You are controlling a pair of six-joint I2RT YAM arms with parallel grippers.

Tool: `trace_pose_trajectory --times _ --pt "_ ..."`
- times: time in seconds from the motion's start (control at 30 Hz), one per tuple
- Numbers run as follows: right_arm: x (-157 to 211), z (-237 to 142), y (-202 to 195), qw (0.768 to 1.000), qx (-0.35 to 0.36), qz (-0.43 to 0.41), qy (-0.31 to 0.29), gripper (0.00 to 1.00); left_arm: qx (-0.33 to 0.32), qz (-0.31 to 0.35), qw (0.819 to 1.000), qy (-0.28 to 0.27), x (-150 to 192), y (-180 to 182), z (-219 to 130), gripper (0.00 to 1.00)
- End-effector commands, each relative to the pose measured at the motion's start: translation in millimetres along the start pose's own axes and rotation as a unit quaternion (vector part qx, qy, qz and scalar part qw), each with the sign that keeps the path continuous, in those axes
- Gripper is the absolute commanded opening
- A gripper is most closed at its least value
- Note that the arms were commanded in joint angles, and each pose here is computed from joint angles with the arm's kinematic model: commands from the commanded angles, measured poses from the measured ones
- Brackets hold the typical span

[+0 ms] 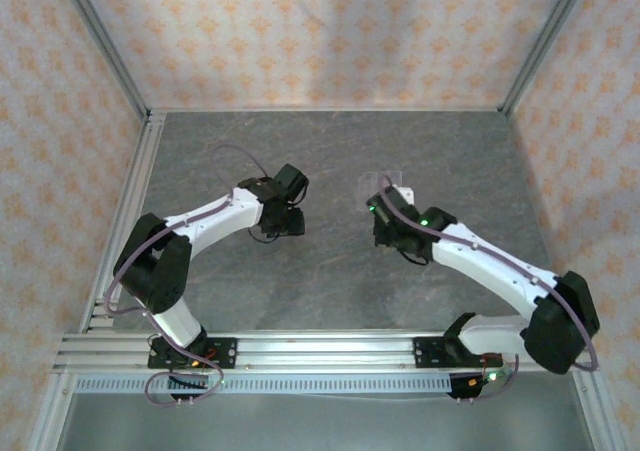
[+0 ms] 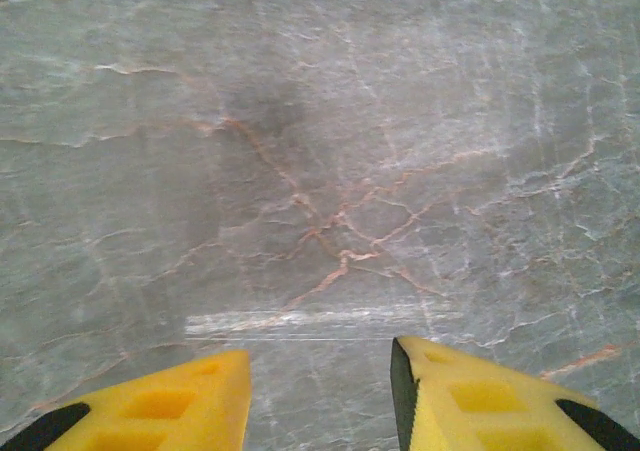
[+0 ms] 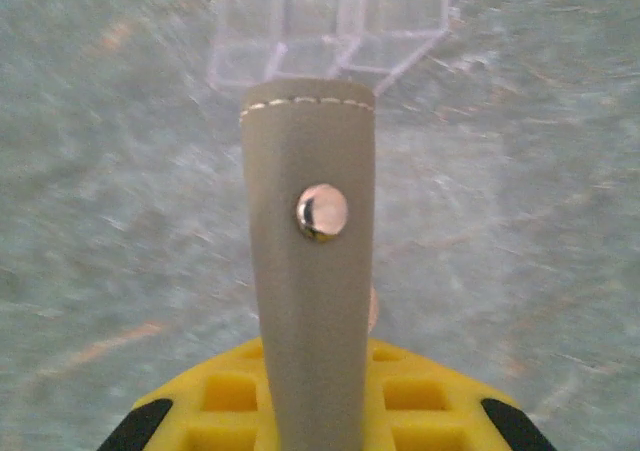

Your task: Put the credit cards into the card holder

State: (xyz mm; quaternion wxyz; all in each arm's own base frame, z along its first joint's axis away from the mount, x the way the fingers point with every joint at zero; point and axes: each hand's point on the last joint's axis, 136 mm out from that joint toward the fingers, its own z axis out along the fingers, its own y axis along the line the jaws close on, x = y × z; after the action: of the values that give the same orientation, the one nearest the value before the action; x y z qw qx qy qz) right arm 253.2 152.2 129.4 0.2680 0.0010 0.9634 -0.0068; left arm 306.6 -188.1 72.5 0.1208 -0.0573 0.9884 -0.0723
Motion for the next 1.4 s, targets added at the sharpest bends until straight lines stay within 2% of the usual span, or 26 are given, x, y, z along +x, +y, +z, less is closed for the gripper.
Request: trace_pose_trajectory --times 0.0,0.13,0.23,0.37,0.47,0.6,0.7,0.77,0.83,1.0,1.17,1.37 --pt "-3.8 -8.6 -23.1 0.988 0.134 -0.069 -0.022 0.0 -0.043 -0.007 0.999 0.016 8.9 22.3 0.8 0.43" --pt "5.9 10.8 10.0 0.983 0.147 -0.111 -0.012 0.0 -0.045 -0.021 0.999 0.019 8.9 24.8 2.8 0.43" --pt "12.6 25.7 49.1 0.98 0.14 -0.14 -0.01 0.0 -0.047 -0.029 0.998 0.015 6.2 27.3 0.3 0.43" --pt "27.5 44.4 107.5 0.987 0.051 -0.149 0.028 0.3 -0.049 -0.033 0.998 0.013 4.9 30.3 -2.4 0.44" --pt "25.8 34.5 135.2 0.99 -0.042 -0.13 0.034 0.5 -0.049 -0.034 0.998 0.012 3.6 31.9 -4.6 0.44" --pt "14.6 20.2 125.6 0.987 -0.136 -0.07 0.051 0.56 -0.046 -0.03 0.998 0.008 2.5 31.5 -5.6 0.44" --pt "5.6 24.0 91.3 0.99 -0.131 -0.028 0.048 0.55 -0.014 -0.019 1.0 0.016 5.1 19.4 -1.4 0.44" --pt "7.1 33.2 66.3 0.992 -0.108 -0.009 0.07 0.48 0.01 0.003 1.0 0.025 9.4 3.4 1.3 0.44" --pt "12.6 39.4 56.8 0.991 -0.101 -0.004 0.088 0.46 0.019 0.032 0.999 0.029 15.1 -12.7 2.7 0.44" --pt "20.9 49.9 65.6 0.984 -0.133 0.008 0.114 0.46 0.029 0.079 0.995 0.046 35.2 -43.2 15.7 0.44" --pt "30.5 64.1 68.2 0.98 -0.138 0.016 0.143 0.28 0.034 0.09 0.993 0.062 49.9 -58.2 27.7 0.44" --pt "35.8 67.6 61.0 0.981 -0.123 0.016 0.152 0.25 0.03 0.094 0.992 0.073 55.6 -59.9 35.0 0.44"
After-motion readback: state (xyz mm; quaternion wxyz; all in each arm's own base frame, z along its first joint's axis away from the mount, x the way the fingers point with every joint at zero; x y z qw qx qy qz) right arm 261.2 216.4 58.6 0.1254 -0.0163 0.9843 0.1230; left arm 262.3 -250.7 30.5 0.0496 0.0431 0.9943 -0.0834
